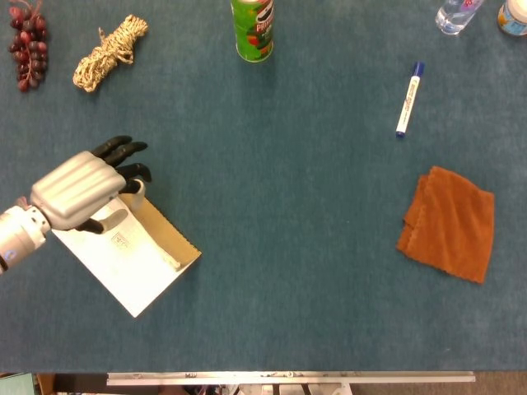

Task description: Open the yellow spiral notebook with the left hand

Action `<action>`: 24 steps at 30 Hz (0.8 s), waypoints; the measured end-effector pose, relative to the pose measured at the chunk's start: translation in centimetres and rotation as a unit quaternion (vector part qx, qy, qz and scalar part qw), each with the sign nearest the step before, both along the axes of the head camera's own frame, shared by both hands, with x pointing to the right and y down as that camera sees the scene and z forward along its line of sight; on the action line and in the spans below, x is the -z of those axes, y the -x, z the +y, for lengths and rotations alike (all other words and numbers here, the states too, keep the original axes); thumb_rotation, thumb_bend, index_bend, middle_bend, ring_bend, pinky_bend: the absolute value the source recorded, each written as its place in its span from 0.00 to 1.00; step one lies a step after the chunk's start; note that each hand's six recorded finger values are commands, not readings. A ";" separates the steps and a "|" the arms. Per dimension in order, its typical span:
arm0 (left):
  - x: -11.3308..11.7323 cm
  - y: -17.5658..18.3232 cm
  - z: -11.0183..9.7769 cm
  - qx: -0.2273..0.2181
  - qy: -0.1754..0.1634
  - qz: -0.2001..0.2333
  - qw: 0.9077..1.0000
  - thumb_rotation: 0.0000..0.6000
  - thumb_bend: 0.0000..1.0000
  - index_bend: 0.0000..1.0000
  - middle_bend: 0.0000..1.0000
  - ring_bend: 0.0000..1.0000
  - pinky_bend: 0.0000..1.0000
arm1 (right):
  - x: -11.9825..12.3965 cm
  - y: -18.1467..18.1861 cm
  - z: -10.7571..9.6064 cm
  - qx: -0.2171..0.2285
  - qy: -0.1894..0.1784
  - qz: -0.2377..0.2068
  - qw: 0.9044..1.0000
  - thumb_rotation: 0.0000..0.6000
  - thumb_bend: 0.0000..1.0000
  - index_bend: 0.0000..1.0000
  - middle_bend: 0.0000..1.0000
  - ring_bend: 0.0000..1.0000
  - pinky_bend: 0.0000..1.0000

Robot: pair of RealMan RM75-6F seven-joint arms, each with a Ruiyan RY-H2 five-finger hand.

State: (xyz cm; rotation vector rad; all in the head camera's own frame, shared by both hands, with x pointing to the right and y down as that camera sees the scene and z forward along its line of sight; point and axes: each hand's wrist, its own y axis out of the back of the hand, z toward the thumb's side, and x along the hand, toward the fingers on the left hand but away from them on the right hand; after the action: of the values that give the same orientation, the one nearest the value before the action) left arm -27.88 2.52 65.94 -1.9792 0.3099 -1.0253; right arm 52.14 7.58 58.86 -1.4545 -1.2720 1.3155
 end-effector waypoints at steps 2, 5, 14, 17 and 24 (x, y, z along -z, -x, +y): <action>-0.2 -0.6 0.0 -0.015 -0.003 -0.008 1.000 1.00 0.47 0.76 0.26 0.00 0.00 | 0.0 -0.1 0.1 -0.002 0.000 -0.001 1.000 1.00 0.25 0.26 0.25 0.06 0.11; -0.7 -2.1 0.0 -0.044 -0.008 -0.026 0.999 1.00 0.47 0.76 0.26 0.00 0.00 | -0.1 -0.3 0.2 -0.004 0.000 -0.001 1.000 1.00 0.25 0.26 0.25 0.06 0.11; -2.3 -7.3 -1.3 -0.072 0.008 -0.044 0.996 1.00 0.47 0.75 0.26 0.00 0.00 | 0.0 -1.1 0.5 -0.013 0.001 0.001 1.000 1.00 0.25 0.26 0.25 0.06 0.11; -2.5 -8.6 -1.9 -0.065 0.016 -0.039 0.997 1.00 0.47 0.74 0.26 0.00 0.00 | -0.1 -1.3 0.5 -0.015 0.002 0.000 1.000 1.00 0.25 0.26 0.25 0.06 0.11; -3.1 -10.6 -3.2 -0.039 0.025 -0.023 0.999 1.00 0.47 0.72 0.26 0.00 0.00 | -0.2 -1.5 0.5 -0.017 0.002 -0.001 1.000 1.00 0.25 0.26 0.25 0.06 0.11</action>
State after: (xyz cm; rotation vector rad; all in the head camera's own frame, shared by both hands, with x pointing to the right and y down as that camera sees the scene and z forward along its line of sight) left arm -17.31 -0.68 69.08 -1.9932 0.1809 -1.0358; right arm 53.64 8.13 59.07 -1.4444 -1.3011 1.3390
